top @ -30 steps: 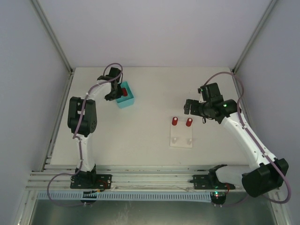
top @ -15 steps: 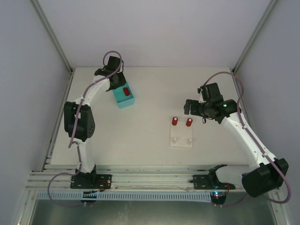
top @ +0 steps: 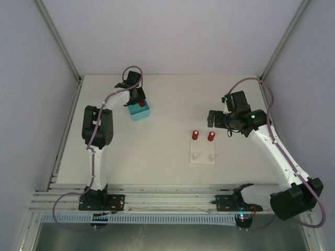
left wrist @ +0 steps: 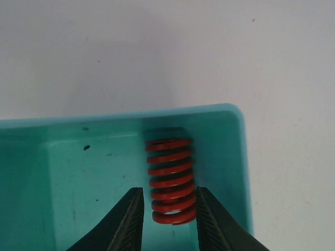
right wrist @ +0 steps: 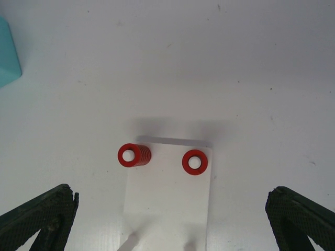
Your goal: Install the large spring
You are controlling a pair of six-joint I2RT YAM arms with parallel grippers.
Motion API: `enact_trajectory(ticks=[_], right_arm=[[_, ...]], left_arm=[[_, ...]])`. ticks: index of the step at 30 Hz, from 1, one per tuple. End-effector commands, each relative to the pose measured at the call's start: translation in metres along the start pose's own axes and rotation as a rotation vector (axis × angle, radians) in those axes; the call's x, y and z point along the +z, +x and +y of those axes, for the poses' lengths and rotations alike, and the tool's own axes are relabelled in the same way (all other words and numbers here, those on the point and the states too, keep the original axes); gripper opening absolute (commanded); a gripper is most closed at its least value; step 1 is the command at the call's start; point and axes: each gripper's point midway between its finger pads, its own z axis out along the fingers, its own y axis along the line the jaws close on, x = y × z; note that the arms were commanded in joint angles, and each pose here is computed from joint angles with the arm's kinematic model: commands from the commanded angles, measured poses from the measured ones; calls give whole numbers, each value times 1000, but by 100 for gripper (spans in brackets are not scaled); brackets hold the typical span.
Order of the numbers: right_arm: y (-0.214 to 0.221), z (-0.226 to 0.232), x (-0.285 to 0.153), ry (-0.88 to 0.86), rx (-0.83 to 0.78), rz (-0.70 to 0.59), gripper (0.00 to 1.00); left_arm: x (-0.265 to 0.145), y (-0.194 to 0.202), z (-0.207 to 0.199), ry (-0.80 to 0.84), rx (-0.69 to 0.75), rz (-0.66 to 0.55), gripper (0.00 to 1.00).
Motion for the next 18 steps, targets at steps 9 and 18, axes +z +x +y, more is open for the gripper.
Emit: enact_trajectory(ticks=[9,18], right_arm=[[-6,-6,-13,47,-33,-4,99],[-5,-7,-17,47,-30,-5,99]], left_arm=[[47,26,2,14,11,78,36],[65,34,23,-66,-3,95,40]])
